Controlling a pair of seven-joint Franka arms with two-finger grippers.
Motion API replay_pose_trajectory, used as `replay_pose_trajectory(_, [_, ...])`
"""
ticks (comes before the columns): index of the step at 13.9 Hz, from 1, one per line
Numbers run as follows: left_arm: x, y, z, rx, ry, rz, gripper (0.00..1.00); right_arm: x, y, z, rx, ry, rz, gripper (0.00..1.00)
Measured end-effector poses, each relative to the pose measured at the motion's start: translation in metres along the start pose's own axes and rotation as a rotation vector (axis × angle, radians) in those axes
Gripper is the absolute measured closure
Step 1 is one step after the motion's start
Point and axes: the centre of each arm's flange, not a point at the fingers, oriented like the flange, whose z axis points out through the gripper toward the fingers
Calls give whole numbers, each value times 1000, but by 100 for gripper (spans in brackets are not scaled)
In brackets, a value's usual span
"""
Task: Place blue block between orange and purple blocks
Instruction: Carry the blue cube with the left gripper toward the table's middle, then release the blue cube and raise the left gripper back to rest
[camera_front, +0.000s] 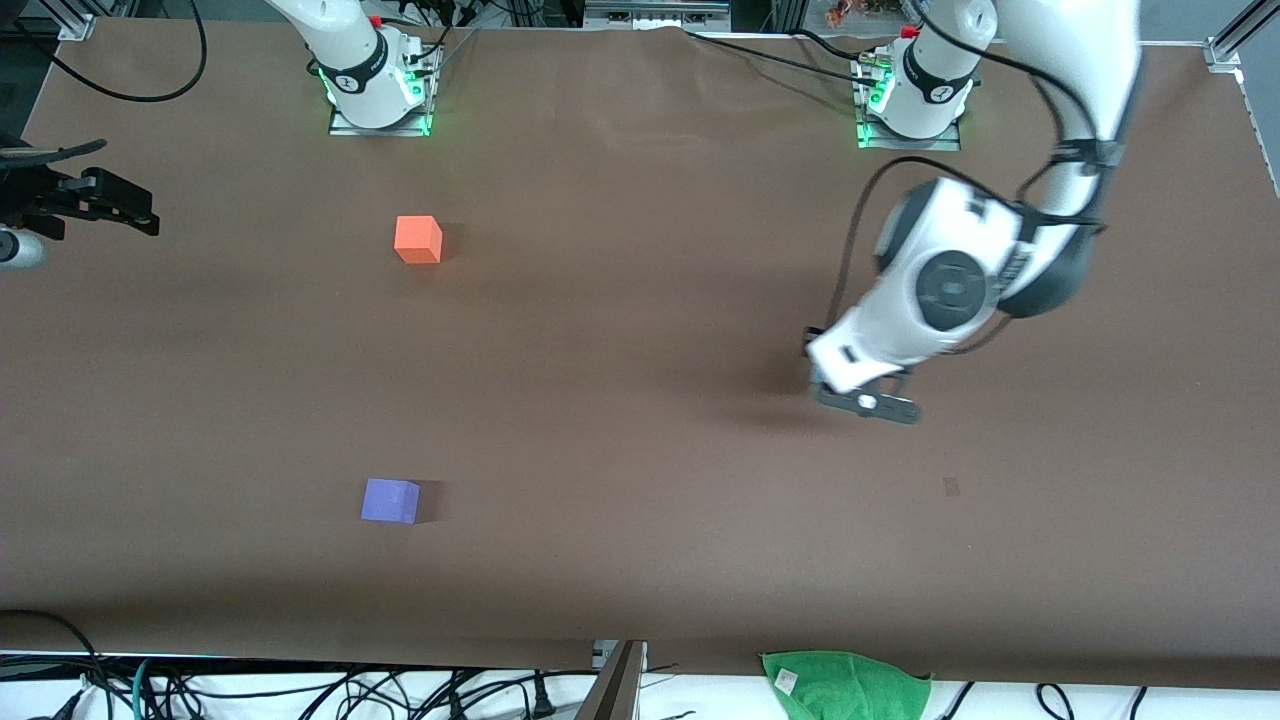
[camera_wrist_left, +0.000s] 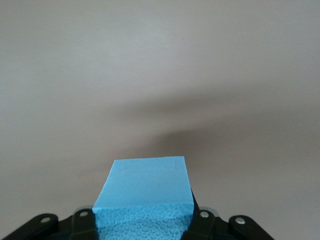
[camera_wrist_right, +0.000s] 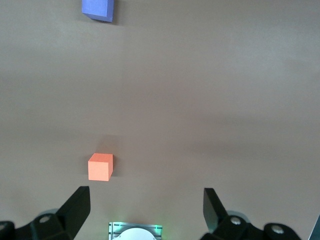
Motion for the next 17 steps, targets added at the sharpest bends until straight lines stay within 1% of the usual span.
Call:
replay_pose_trajectory(3, [-13,106,45,16,-37,-36,43,0,0,0,0,0,0,0])
replay_pose_trajectory(5, [-16,154,81,10,-37,-31,43,0,0,0,0,1,0,0])
replay_pose_trajectory(8, [-15,195,123,-66,9,-48,43,0,0,0,0,1,1,0])
replay_pose_trajectory(9, [-18,204,134,-72,10,-49,42,0,0,0,0,1,1,0])
replay_pose_trajectory(10, [-22,213,142,-71,6,-44,38,0,0,0,0,1,1,0])
replay_pose_trajectory(11, [-25,218,146,-68,3,-38,38,0,0,0,0,1,1,0])
replay_pose_trajectory(12, [-27,220,146,-67,3,-36,33,0,0,0,0,1,1,0])
replay_pose_trajectory(14, [-24,219,140,-68,10,-42,15,0,1,0,0,1,1,0])
replay_pose_trajectory(15, [-21,215,133,-64,8,-47,4,0,1,0,0,1,1,0])
replay_pose_trajectory(16, [-18,209,119,-51,-6,-54,0,0,1,0,0,1,2,0])
replay_pose_trajectory(17, [-17,201,96,-33,-23,-61,0,0,1,0,0,1,2,0])
